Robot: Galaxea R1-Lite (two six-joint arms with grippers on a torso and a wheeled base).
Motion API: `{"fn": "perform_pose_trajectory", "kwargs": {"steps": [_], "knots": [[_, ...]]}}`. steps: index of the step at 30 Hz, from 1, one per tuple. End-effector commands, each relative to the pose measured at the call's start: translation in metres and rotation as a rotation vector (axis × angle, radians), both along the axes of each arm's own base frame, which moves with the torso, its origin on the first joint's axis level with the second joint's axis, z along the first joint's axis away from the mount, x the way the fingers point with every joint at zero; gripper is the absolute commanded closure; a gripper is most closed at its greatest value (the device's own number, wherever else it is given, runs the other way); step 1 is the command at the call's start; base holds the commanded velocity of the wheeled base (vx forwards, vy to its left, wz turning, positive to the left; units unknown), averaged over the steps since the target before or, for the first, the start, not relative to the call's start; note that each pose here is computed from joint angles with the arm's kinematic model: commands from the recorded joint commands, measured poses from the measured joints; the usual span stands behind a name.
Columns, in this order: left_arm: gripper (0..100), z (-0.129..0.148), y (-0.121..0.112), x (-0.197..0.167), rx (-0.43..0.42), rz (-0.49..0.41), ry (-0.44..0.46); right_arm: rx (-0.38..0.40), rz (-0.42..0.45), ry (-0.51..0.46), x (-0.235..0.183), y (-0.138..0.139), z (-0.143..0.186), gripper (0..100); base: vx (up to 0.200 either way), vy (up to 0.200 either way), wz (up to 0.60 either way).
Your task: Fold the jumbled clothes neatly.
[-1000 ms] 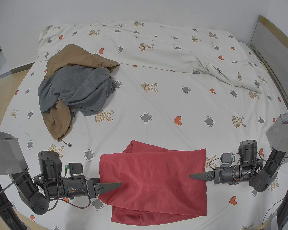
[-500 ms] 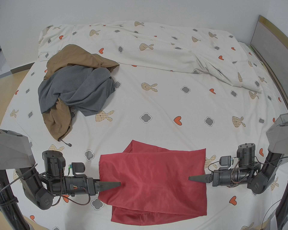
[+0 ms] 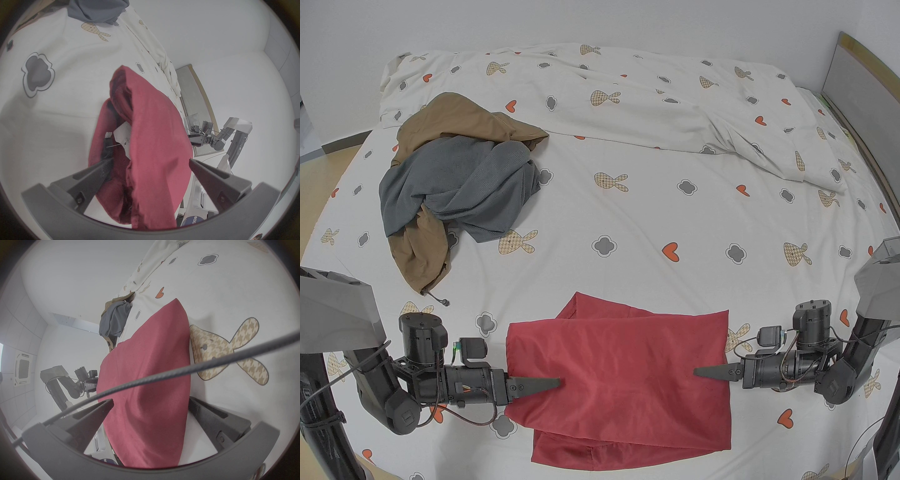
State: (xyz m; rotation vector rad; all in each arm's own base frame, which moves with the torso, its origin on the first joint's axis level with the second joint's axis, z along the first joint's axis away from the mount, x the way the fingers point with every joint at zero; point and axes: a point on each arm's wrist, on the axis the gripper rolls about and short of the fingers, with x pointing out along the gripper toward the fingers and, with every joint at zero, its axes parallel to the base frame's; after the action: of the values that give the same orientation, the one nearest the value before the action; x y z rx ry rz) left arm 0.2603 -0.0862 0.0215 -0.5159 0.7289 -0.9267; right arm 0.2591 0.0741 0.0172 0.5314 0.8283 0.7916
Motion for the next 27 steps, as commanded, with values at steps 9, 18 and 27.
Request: {"fn": "perform_pose_trajectory", "kwargs": {"steps": [9,18,27], "knots": [[0,0.014,0.023,-0.005,-0.005,0.08,-0.028,-0.011,-0.102,0.018,-0.007,-0.028,0.001,0,0.0,0.0,0.0],[0,0.01,0.028,-0.005,0.002,0.096,-0.013,-0.012,-0.083,0.021,-0.009,-0.024,0.001,0,0.0,0.0,0.0],[0,0.005,0.05,-0.009,0.02,0.173,0.005,-0.009,-0.052,0.012,-0.008,-0.015,0.002,0,0.0,0.0,0.0]]}}
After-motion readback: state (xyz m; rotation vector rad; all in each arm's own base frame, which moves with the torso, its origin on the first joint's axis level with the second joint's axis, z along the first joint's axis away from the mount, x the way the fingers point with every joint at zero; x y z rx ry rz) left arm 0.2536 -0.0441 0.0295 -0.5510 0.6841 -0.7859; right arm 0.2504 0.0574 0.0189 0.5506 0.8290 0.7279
